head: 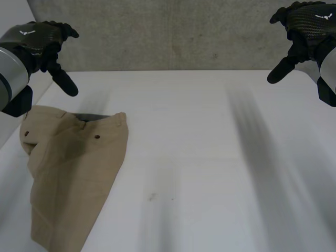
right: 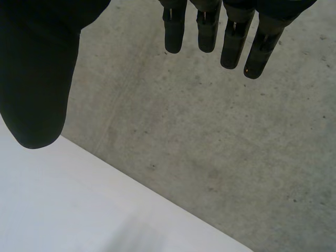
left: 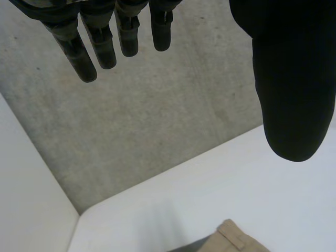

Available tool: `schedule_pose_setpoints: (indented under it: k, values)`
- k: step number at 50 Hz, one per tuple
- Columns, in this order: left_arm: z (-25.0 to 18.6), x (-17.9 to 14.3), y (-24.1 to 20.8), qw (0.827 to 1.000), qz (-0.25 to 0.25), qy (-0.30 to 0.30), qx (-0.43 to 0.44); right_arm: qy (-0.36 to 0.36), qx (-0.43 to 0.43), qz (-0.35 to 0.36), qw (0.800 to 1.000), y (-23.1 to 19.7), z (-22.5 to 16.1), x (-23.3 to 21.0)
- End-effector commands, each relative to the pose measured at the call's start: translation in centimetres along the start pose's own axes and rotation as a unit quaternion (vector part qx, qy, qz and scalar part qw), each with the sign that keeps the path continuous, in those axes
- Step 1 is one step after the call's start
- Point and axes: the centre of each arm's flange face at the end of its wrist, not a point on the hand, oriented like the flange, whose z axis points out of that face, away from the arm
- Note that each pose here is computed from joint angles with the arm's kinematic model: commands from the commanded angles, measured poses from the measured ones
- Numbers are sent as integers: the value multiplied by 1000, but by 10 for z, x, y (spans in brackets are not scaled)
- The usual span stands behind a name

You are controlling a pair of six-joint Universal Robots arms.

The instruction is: Fold the shorts.

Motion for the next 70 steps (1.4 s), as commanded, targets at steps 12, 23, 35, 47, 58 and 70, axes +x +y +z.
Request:
schedule_pose_setpoints:
  k: [12,23,35,47,58,70]
  values:
    - [-3,3,5,1000,-10,9,-5,29,-11,-7,1000,8,2,3]
    - [1,3,12,1000,-7,9,-18,24,-48,-9,999,26,5,1]
    - [29,8,45,1000,-1,9,-3,-14,-45,-31,998,36,2,-10]
    - [83,14,145,968,215,19,-128,-19,-50,-99,994,51,5,-13]
    - [130,-49,204,931,302,-103,-180,-19,-50,-99,994,53,6,-13]
    - [138,-30,180,942,302,-107,-104,-18,-44,-100,994,52,8,-12]
